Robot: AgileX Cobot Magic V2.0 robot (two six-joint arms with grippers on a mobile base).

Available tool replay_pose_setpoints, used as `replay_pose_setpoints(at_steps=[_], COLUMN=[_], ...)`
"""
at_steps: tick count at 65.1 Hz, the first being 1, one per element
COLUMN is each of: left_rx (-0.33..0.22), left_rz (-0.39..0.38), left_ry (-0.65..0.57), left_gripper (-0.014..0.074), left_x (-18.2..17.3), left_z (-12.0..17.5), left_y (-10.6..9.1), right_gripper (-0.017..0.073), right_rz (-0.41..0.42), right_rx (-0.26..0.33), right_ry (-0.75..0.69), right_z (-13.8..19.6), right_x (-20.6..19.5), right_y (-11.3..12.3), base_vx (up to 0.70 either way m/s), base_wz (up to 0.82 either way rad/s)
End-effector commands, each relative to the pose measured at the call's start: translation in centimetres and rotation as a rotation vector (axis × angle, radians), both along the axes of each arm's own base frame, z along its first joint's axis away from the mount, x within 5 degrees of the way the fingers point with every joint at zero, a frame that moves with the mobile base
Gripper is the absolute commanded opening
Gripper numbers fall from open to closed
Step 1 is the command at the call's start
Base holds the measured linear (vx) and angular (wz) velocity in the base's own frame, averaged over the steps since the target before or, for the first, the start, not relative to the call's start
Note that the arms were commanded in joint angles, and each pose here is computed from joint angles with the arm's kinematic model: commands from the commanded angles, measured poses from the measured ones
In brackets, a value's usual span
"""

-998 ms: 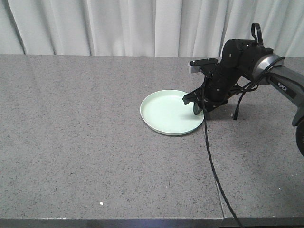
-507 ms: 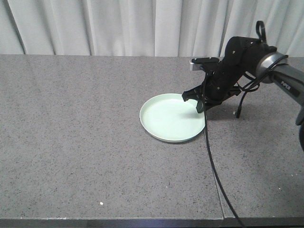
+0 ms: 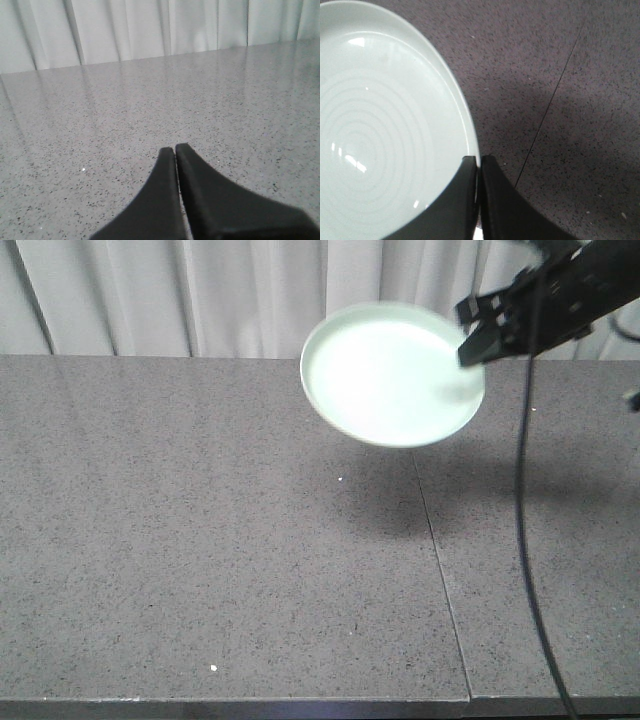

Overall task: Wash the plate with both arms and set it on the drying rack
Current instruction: 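Bring the held plate in close to the robot body, then drive the base away from the counter holding the plate in the right gripper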

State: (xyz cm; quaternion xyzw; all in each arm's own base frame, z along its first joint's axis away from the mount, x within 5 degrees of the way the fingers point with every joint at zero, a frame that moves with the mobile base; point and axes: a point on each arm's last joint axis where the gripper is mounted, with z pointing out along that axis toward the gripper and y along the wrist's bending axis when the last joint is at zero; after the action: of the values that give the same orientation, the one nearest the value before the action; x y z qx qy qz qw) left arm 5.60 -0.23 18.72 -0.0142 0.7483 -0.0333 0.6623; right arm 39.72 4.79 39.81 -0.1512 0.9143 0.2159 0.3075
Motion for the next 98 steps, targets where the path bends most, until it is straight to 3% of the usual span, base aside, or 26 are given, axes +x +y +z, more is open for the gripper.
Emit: replay_pose_setpoints(at_steps=[1,10,25,54,66,75,98], left_rx=[-0.010,-0.010,-0.010,-0.010,-0.010,-0.010,-0.010], left_rz=[0.005,0.005,0.005,0.005,0.005,0.005,0.005], left_ry=[-0.111,-0.111,-0.111,-0.111,-0.111,-0.111,-0.111], left_gripper=[-0.0006,-0.0006,-0.0006,-0.0006,-0.0006,-0.0006,-0.0006], left_x=[-0.2,-0.2,-0.2,-0.2,-0.2,-0.2,-0.2], left_z=[1.6,1.6,1.6,1.6,1.6,1.6,1.6], left_y=[0.0,0.0,0.0,0.0,0.0,0.0,0.0], right_gripper=[-0.0009,-0.0009,-0.0009,-0.0004,-0.0004,-0.0004,-0.0004], right_rz=[0.024,0.034,0.040,-0.098,-0.182,-0.183,-0.176], right_rx=[0.065,0.096,0.098,0.099,0.088,0.059,0.057], right_ry=[-0.144,-0.191,-0.249,-0.313,-0.322,-0.361,-0.355], right_z=[5.4,6.7,4.6,-6.8,-8.8,-8.8,-8.8], right_x=[-4.6,-9.5,-17.7,-32.5,-35.0,-35.6,-35.8], right_y=[-0.7,-1.2,-0.8,-0.4,-0.8,-0.9,-0.8], base_vx=[0.00,0.00,0.00,0.00,0.00,0.00,0.00], base_wz=[0.00,0.00,0.00,0.00,0.00,0.00,0.00])
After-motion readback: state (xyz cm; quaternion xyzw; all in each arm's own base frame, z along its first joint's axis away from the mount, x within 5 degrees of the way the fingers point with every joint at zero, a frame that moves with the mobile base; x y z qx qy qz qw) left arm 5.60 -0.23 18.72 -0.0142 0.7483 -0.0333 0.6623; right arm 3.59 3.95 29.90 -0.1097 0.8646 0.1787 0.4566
